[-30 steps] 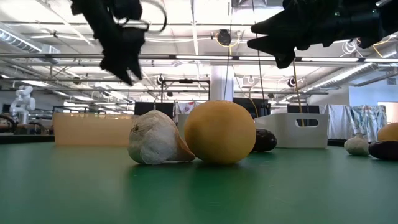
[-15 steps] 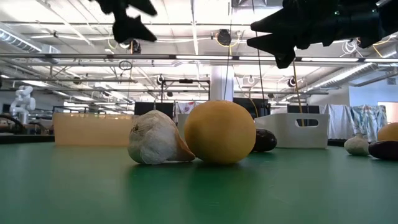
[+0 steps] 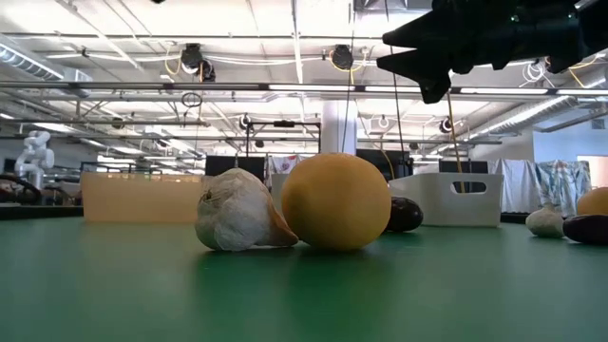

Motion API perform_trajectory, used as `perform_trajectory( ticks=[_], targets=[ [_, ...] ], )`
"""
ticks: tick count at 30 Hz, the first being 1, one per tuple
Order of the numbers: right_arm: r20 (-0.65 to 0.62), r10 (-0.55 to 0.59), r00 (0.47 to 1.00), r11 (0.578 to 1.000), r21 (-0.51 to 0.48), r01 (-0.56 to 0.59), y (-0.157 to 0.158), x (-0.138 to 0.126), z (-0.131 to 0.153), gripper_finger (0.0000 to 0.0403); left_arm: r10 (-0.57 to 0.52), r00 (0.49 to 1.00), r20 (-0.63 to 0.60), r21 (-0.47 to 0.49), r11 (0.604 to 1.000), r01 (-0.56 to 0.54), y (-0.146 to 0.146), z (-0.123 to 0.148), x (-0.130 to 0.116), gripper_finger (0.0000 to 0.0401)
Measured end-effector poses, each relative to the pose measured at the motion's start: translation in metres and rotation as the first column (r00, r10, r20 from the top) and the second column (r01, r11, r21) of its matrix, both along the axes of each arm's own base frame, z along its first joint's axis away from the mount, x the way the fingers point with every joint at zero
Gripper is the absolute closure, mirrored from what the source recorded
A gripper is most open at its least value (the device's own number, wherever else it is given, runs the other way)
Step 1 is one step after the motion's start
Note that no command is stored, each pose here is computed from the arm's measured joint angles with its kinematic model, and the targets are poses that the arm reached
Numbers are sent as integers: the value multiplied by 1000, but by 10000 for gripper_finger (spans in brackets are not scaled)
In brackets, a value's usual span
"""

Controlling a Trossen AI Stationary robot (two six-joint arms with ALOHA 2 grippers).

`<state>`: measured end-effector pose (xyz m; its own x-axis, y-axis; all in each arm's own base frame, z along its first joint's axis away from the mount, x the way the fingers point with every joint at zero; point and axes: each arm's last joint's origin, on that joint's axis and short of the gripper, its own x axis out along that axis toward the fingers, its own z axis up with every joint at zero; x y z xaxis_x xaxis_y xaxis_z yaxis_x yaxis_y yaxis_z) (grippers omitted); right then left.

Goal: Sort produce into baskets

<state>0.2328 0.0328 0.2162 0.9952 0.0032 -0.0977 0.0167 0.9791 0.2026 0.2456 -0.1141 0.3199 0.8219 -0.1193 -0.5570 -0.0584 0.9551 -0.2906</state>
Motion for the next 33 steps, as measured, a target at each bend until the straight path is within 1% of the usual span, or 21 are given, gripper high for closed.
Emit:
perform_trajectory(
  ticks=[2, 5, 9, 12, 14, 16, 20, 22, 24, 27, 30, 33],
  targets=[
    [3, 0, 1000, 1000, 4, 0, 0, 0, 0, 216, -16, 999, -39, 42, 999, 18, -7, -15, 11, 102],
    [5, -1, 1000, 1000, 8, 0, 0, 0, 0, 216, -62, 996, -58, 103, 992, 68, -18, -38, 33, 102],
    [4, -3, 1000, 1000, 30, 3, 0, 0, 0, 216, -137, 990, -46, 171, 975, 142, -33, -69, 62, 102],
    [4, -2, 1000, 999, 47, 2, 0, 0, 0, 216, -155, 987, -39, 186, 969, 159, -39, -88, 77, 102],
    [4, 1, 1000, 998, 57, -1, 1, 0, 0, 216, -179, 982, -68, 165, 968, 188, -40, -97, 83, 102],
    [4, 7, 1000, 998, 57, -8, 3, 0, 0, 216, -171, 982, -79, 112, 977, 179, -41, -99, 90, 102],
    [11, 12, 1000, 998, 57, -12, 3, 0, 1, 216, -114, 992, -58, 0, 994, 114, -42, -90, 107, 102],
    [21, 12, 1000, 998, 59, -13, 3, 0, 2, 216, -74, 995, -70, -79, 995, 68, -40, -86, 117, 102],
    [29, 12, 1000, 998, 60, -14, 3, 0, 3, 216, -31, 992, -124, -136, 991, 14, -35, -81, 125, 102],
    [30, 11, 999, 998, 61, -13, 3, 0, 3, 216, 25, 975, -220, -174, 983, -64, -27, -75, 135, 102],
    [30, 12, 999, 998, 61, -13, 3, 0, 3, 216, 102, 946, -308, -209, 963, -172, -21, -77, 144, 102],
    [30, 11, 999, 998, 61, -13, 3, 0, 3, 216, 127, 923, -363, -228, 948, -220, -21, -83, 150, 102]
  ],
)
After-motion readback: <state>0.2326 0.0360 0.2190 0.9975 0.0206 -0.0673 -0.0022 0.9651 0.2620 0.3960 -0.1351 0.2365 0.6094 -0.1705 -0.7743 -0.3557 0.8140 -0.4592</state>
